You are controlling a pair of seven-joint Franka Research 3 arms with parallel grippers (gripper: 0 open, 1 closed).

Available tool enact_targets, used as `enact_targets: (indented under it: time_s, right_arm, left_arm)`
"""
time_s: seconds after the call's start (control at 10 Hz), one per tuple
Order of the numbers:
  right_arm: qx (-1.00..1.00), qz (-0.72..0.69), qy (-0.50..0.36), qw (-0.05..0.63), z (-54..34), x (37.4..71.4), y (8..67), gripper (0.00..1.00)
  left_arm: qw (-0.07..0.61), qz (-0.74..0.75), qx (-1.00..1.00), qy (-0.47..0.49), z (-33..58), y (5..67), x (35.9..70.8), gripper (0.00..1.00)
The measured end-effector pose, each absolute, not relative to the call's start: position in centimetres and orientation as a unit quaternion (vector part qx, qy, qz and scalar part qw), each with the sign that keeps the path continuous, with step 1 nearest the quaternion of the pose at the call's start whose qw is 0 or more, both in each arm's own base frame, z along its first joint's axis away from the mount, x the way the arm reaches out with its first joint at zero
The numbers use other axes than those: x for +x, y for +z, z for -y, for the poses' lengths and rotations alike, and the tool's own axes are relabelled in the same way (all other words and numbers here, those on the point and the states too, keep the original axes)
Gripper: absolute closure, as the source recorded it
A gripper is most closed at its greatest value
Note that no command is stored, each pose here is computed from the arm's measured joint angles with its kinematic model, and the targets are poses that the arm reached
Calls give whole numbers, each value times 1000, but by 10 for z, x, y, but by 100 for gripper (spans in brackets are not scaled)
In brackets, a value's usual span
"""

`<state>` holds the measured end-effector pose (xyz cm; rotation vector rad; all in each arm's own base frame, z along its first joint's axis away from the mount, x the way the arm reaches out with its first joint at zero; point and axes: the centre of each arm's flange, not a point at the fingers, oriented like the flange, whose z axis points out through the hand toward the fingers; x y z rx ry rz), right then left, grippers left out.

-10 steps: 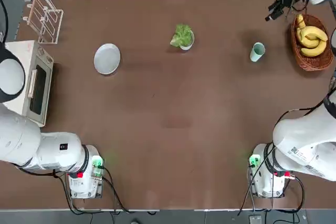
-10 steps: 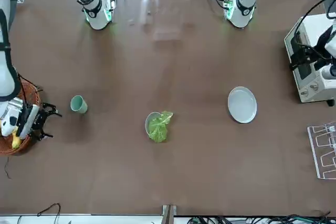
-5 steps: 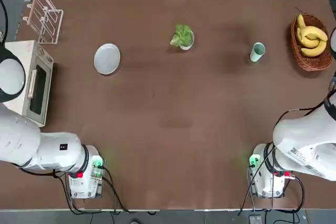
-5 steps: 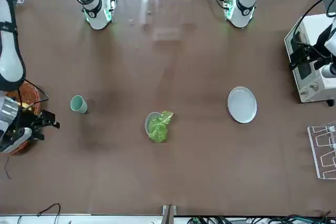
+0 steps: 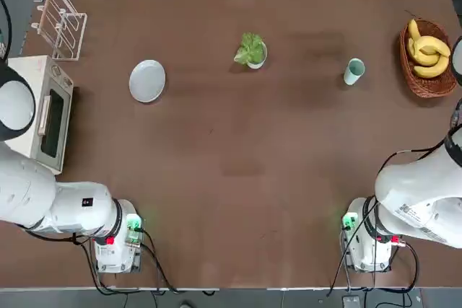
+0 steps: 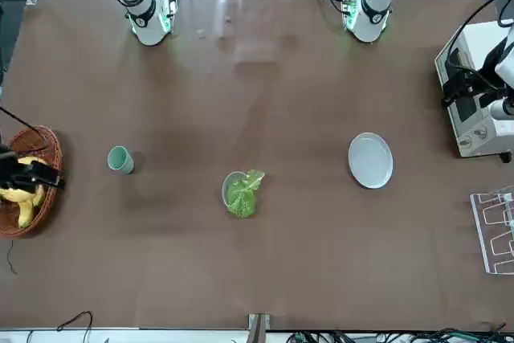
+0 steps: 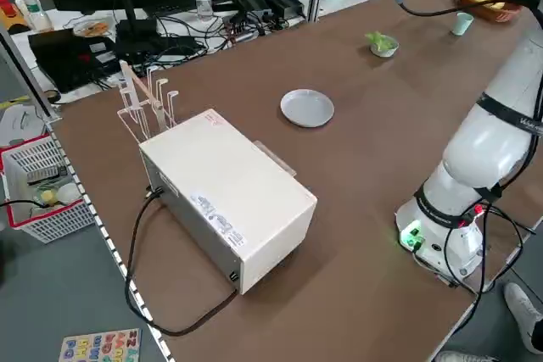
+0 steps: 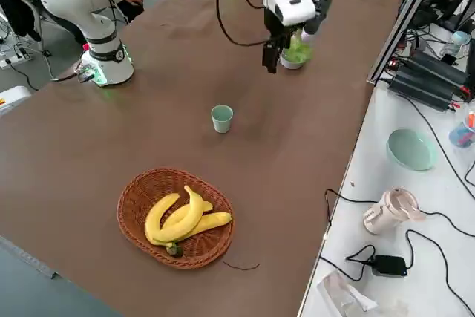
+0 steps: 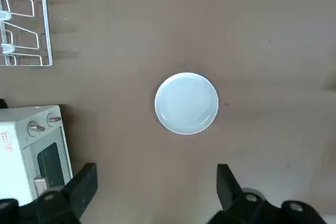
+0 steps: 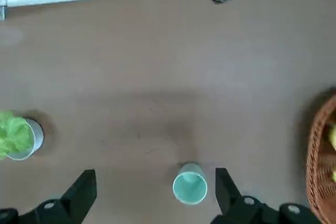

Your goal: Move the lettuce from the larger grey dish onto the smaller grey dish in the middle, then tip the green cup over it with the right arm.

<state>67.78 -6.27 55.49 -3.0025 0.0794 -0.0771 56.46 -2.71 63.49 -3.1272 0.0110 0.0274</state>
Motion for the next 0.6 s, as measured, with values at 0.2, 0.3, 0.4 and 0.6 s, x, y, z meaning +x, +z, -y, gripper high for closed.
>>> enact_targets:
  time_s: [0.2,0.3,0.4,0.6]
  right_arm:
    - [-997,-58,-8,46,60,673,562,0]
    - [-997,-66,-2,30,62,672,562,0]
    - [-997,-75,10,17,65,669,560,0]
    - [-996,-81,31,-11,70,664,557,0]
  left_arm:
    - [7,-4,-1000,8,27,635,565,0]
    - [7,-5,-1000,8,28,636,565,0]
    - [7,-5,-1000,8,29,636,565,0]
    - [7,-5,-1000,8,29,636,565,0]
